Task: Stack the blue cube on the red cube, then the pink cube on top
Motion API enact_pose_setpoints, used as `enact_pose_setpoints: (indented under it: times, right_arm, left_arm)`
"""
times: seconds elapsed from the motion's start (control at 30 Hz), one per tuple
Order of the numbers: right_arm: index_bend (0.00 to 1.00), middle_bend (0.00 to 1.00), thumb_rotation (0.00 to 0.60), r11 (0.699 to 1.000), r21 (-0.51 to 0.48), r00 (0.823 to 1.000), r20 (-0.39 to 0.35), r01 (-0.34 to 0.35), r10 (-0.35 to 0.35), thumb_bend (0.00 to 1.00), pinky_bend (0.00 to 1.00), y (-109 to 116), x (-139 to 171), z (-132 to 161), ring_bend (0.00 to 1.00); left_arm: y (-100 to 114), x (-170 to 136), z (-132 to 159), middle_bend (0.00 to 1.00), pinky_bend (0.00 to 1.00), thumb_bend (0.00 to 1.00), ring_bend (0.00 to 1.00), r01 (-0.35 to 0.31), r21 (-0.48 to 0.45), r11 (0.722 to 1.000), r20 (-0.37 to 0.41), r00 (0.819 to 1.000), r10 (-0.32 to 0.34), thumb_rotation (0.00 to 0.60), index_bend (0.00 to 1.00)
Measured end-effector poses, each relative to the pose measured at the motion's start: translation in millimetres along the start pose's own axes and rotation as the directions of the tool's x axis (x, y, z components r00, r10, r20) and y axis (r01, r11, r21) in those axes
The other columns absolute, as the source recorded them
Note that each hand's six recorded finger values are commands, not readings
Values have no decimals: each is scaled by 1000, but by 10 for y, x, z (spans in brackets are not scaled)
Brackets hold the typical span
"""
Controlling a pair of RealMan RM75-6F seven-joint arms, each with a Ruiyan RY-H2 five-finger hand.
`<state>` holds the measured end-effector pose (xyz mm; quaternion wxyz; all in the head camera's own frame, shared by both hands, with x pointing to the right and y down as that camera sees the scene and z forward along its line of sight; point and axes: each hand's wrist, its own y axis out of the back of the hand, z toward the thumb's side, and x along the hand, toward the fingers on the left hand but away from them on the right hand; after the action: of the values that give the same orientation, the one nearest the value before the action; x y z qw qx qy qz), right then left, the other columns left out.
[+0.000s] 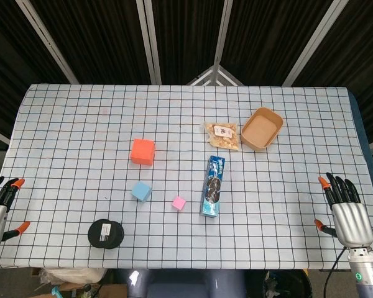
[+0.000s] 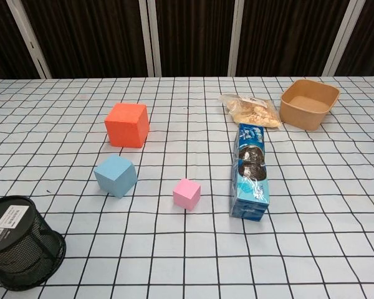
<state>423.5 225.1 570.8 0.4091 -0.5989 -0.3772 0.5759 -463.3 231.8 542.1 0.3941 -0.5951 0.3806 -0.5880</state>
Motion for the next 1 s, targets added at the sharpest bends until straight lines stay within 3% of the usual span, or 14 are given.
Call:
enact_pose_setpoints:
  times: [1.0]
  right_arm:
    - [18, 10, 600, 1000, 6, 1000, 6, -1, 1, 95, 87, 8, 46, -18, 56]
  left_arm:
    - [10, -4, 53, 104, 184, 106, 37, -5, -1, 1000, 18, 1000, 5, 600, 100]
